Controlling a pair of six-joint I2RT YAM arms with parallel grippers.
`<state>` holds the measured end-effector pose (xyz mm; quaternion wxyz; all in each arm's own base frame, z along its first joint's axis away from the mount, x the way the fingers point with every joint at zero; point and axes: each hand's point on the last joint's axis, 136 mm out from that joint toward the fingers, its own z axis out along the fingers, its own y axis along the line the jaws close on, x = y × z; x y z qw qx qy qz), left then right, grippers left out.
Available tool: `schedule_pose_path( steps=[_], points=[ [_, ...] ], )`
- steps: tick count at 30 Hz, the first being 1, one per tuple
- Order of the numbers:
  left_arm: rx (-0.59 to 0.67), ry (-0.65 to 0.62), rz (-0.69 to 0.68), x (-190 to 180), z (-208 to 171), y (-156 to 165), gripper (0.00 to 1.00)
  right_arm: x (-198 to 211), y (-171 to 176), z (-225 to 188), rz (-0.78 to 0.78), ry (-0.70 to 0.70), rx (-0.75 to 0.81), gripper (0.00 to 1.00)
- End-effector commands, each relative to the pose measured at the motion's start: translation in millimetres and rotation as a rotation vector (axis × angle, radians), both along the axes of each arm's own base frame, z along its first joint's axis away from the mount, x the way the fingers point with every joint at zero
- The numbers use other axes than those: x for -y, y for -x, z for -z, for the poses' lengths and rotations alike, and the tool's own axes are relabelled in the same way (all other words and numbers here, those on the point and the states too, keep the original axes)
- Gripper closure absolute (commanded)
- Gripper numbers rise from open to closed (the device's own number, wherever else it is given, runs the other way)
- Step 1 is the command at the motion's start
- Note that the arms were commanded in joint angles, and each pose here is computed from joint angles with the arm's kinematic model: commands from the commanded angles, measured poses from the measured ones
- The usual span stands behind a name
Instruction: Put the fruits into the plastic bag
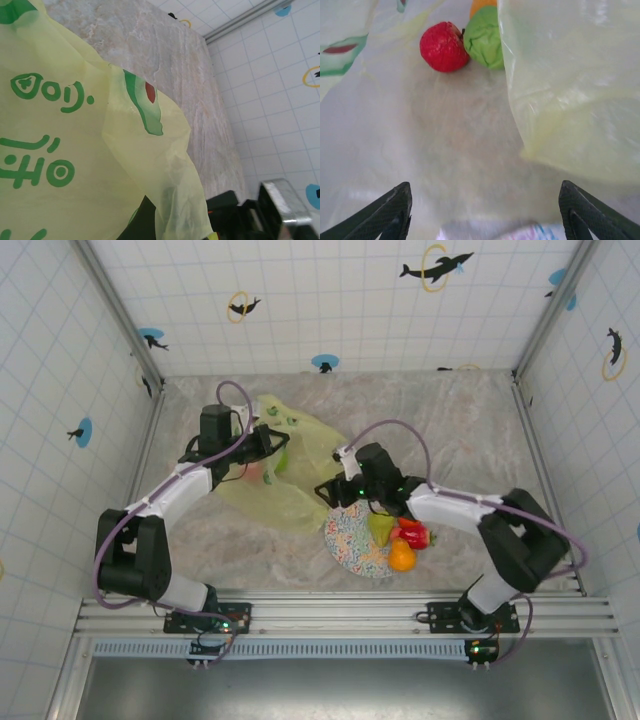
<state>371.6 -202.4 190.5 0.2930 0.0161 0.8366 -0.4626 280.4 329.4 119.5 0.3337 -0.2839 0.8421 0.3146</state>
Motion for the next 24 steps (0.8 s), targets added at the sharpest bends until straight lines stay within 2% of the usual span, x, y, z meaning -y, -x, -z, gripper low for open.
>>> schedule_pose_path(
  steps=[1, 7, 12, 24],
  points=[
    [0.006, -0.020, 0.018, 2.4, 5.2, 0.8, 1.00, 43.9, 23.8, 8.9, -0.007, 0.190, -0.024, 0.17],
    [-0.004, -0.018, 0.019, 3.1, 8.0, 0.5, 1.00, 97.1, 43.9, -1.2, 0.087, 0.366, -0.072, 0.10],
    [-0.002, -0.018, 0.021, 3.6, 8.0, 0.9, 1.00, 119.5, 53.9, 2.8, 0.143, 0.465, -0.154, 0.07],
    [0.008, -0.026, 0.024, 5.0, 5.6, 2.4, 1.00, 118.7, 57.7, 30.9, 0.138, 0.563, -0.242, 0.06]
  ],
)
